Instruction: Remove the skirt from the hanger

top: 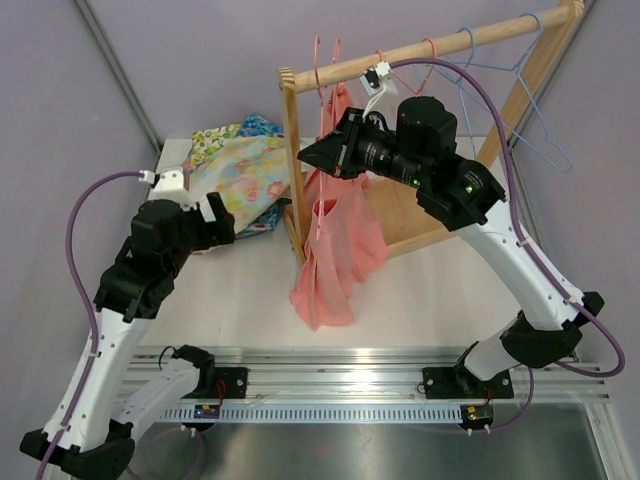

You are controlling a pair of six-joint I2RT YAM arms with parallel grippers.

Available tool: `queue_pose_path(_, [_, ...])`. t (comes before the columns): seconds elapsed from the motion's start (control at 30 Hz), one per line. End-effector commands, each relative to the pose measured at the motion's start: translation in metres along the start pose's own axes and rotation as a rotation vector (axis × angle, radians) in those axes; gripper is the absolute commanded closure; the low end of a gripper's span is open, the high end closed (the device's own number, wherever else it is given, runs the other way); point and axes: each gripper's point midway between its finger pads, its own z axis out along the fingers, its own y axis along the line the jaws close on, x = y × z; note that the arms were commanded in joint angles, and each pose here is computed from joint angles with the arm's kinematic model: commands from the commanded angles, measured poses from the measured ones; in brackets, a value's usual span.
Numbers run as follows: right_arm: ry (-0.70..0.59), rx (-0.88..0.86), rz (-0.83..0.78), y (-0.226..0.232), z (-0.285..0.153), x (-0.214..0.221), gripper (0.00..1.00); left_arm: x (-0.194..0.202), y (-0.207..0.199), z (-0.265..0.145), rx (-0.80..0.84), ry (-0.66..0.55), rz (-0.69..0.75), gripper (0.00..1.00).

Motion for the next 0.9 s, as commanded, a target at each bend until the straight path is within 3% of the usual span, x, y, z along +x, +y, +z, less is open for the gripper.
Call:
queue_pose_path(0.0, [-0.203,-0.109,-0.095,0.043,-0.035,-0.053,1.00,-0.065,-0.065,-0.026,0.267,-0.153,-0.008,0.01])
queue_pose_path(0.13, [-0.219,-0.139,-0.070,0.047,-0.047,-0.049,1.00,-0.071,-0.137,-0.046,0.546,-0.181,0.038,0.01])
queue_pose_path(0.27, [-0.189,-0.150,-0.051,0.044,-0.046,-0.037,1.00,-0.033,-0.193,-0.066,0.793,-0.170,0.099,0.01])
queue_pose_path(0.43, [-0.194,-0.179,-0.034,0.048,-0.057,-0.033,1.00,0.005,-0.215,-0.062,0.945,-0.176,0.034,0.01])
queue_pose_path(0.87, [-0.203,-0.194,-0.003,0.047,-0.062,-0.027,1.00,0.028,-0.261,-0.088,1.191,-0.160,0.046,0.01])
